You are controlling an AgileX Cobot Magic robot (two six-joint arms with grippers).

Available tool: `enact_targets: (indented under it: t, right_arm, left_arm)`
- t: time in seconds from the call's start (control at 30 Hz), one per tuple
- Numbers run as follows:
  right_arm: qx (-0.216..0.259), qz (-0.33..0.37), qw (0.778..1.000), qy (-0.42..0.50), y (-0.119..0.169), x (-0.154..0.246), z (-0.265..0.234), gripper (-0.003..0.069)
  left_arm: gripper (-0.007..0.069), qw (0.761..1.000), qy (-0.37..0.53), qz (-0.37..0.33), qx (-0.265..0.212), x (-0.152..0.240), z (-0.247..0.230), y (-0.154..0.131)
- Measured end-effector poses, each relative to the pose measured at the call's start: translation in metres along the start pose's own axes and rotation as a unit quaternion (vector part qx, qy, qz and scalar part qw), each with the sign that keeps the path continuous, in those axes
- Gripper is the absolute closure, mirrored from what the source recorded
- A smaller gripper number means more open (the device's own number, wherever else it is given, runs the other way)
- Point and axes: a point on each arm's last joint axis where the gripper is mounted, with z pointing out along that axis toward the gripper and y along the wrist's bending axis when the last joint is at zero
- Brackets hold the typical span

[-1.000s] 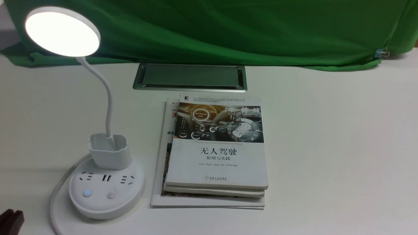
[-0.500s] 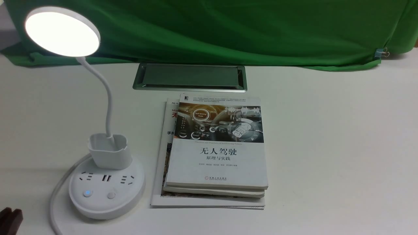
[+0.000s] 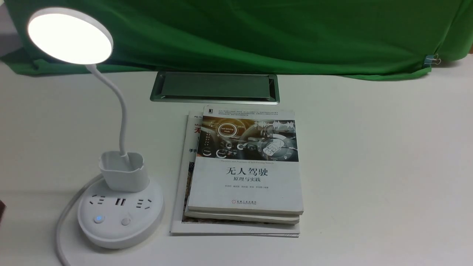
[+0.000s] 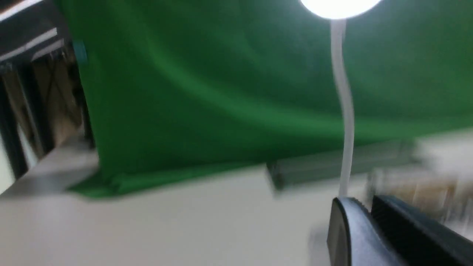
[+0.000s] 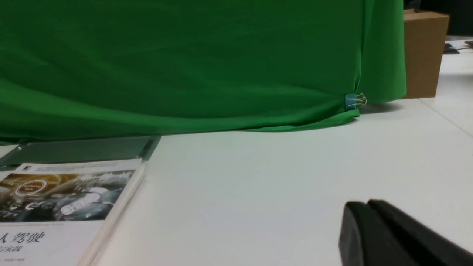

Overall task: Turn off the desk lamp on the white desktop by hand.
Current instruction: 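Press the power button on the round power strip under the lamp with the left gripper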

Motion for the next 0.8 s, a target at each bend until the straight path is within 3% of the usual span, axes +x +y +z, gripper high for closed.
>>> enact_targets:
  t: [0.07,0.17,0.3,0.43,0.57,0.6,0.63,0.7,0.8]
  right_arm:
    - [0.0,0.0,1.0,0.0,0.0,0.0,0.0,0.0624]
    - [0.0,0.0,1.0,0.0,0.0,0.0,0.0,0.0624]
    - [0.0,0.0,1.0,0.0,0.0,0.0,0.0,0.0624]
    - [0.0,0.0,1.0,0.0,0.0,0.0,0.0,0.0624]
    - [0.0,0.0,1.0,0.0,0.0,0.0,0.0,0.0624]
    - [0.0,0.0,1.0,0.0,0.0,0.0,0.0,0.0624]
    - [0.0,0.0,1.0,0.0,0.0,0.0,0.0,0.0624]
    - [0.0,0.0,1.0,0.0,0.0,0.0,0.0,0.0624]
    - [0.0,0.0,1.0,0.0,0.0,0.0,0.0,0.0624]
  left_arm:
    - [0.0557,0.995,-0.039,-0.09,-0.007,-0.007,0.0,0.002]
    - [0.0554,0.984,-0.088,-0.154,-0.011,-0.015,-0.001,0.004]
    - [0.0552,0.977,-0.113,-0.181,-0.004,-0.034,-0.003,0.005]
    - [0.0547,0.983,-0.11,-0.149,0.012,-0.091,-0.007,0.004]
    - [0.0545,0.989,-0.055,-0.137,0.012,-0.132,-0.003,0.005]
    - [0.0544,0.991,0.001,-0.136,0.01,-0.137,0.003,0.004]
    - [0.0544,0.991,-0.002,-0.136,0.01,-0.139,0.003,0.004]
    - [0.054,0.987,0.098,-0.13,0.004,-0.133,0.015,0.004]
    - [0.0536,0.979,0.173,-0.108,-0.002,-0.121,0.028,0.004]
